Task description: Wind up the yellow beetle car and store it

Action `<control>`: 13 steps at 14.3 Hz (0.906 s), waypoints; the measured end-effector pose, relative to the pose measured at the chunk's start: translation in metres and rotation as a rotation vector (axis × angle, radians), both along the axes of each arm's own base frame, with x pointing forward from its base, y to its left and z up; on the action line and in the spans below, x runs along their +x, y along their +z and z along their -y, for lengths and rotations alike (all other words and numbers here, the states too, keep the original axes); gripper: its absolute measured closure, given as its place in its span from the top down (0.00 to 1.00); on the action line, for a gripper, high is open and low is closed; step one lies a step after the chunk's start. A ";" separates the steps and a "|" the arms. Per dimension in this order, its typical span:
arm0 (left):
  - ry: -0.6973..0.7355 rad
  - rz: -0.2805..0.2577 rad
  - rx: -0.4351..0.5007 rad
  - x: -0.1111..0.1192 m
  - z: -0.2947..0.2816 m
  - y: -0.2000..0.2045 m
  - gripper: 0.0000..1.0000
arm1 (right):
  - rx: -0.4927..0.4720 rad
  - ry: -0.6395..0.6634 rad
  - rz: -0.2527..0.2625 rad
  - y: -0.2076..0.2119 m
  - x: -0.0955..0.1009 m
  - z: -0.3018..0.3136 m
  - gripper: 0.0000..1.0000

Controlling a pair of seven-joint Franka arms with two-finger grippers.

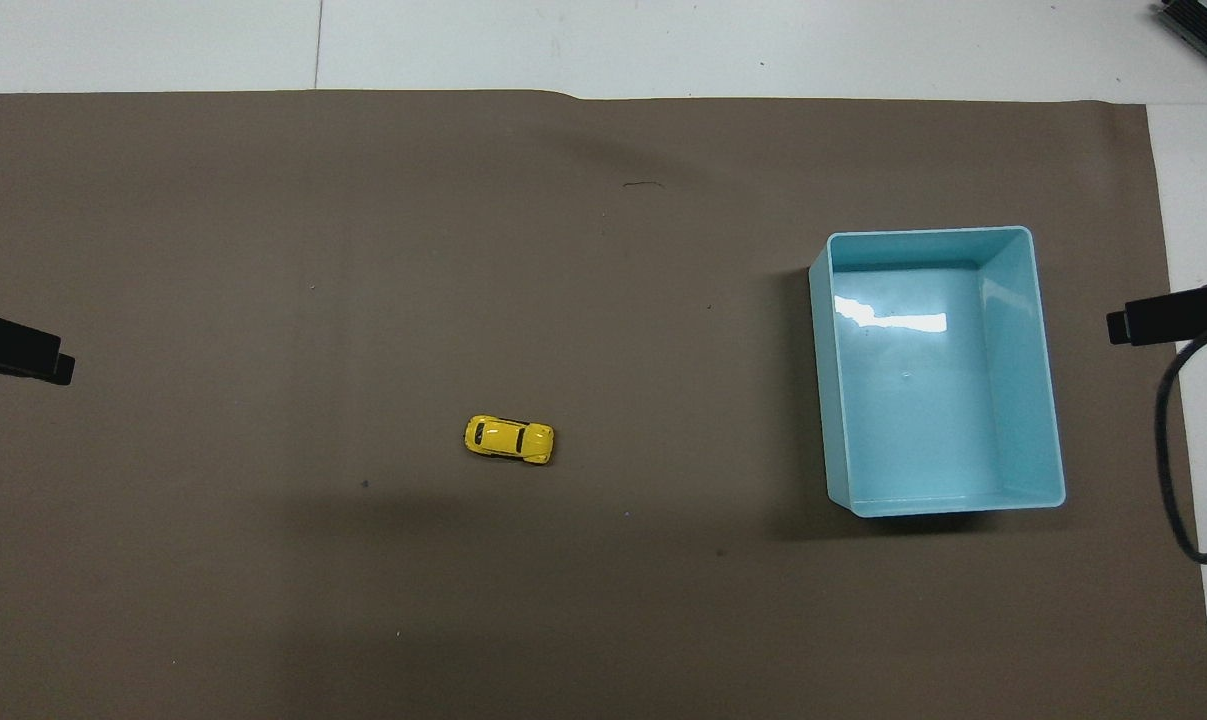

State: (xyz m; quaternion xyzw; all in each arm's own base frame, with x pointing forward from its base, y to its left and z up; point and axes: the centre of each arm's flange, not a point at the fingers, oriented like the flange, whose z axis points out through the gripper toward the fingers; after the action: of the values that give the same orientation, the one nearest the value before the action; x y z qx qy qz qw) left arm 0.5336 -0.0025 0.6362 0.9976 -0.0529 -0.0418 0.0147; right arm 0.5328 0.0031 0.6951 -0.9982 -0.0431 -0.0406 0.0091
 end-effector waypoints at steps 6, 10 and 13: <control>0.000 -0.001 0.000 0.000 0.000 0.000 1.00 | 0.000 0.000 0.000 0.000 0.000 0.000 1.00; -0.007 -0.006 0.001 0.001 0.002 -0.003 1.00 | 0.000 0.000 0.000 0.000 0.000 0.000 1.00; -0.168 -0.007 -0.011 0.007 0.019 -0.010 1.00 | 0.000 0.000 0.000 0.000 0.000 0.000 1.00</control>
State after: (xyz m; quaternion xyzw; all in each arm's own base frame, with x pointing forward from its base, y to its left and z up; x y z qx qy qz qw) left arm 0.5406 -0.0217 0.6258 0.9894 -0.1365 -0.0458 0.0169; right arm 0.5328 0.0031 0.6951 -0.9982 -0.0431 -0.0406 0.0091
